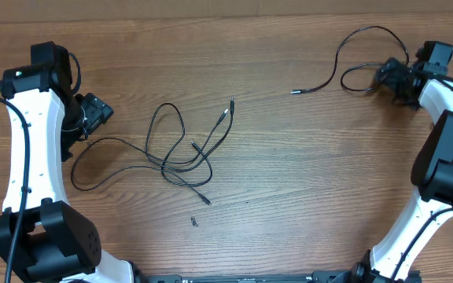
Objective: Untangle cables
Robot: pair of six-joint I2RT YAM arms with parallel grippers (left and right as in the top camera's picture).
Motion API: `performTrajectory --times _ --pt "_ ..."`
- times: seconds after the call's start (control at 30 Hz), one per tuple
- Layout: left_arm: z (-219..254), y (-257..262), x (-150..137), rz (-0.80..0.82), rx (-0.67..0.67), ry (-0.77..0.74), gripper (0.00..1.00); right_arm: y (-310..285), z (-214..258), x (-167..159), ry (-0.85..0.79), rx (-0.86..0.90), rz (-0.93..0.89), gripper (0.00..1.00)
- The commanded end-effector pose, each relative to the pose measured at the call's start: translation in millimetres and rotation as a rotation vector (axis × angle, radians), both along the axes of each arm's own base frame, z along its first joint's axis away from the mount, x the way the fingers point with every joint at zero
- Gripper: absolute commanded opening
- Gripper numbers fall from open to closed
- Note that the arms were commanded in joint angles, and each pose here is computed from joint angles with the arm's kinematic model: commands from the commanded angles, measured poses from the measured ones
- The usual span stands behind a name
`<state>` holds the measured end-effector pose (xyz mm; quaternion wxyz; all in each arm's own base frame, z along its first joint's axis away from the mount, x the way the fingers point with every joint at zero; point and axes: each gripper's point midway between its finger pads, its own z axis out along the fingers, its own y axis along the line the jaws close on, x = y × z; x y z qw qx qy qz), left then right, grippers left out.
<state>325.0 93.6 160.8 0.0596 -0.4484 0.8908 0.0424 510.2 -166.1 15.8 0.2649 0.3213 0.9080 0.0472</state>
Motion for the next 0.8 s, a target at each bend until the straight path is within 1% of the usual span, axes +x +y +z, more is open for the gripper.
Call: performTrajectory --times 0.0,0.17,0.37,0.47,0.6,0.77 --pt "3 0 5 -0.015 0.003 -0.01 1.0 4 13 -20 0.046 -0.017 0.017 1.0" --pt "3 0 5 -0.015 0.003 -0.01 1.0 11 78 -31 -0.009 -0.044 0.054 1.0" --pt "3 0 5 -0.015 0.003 -0.01 0.99 59 144 -49 -0.106 0.094 0.17 1.0" --pt "3 0 5 -0.015 0.003 -0.01 1.0 93 169 -58 -0.133 0.135 0.274 1.0" --pt "3 0 5 -0.015 0.003 -0.01 1.0 145 181 -71 -0.11 0.112 0.435 1.0" --pt "3 0 5 -0.015 0.003 -0.009 1.0 227 176 -93 -0.035 0.126 0.64 1.0"
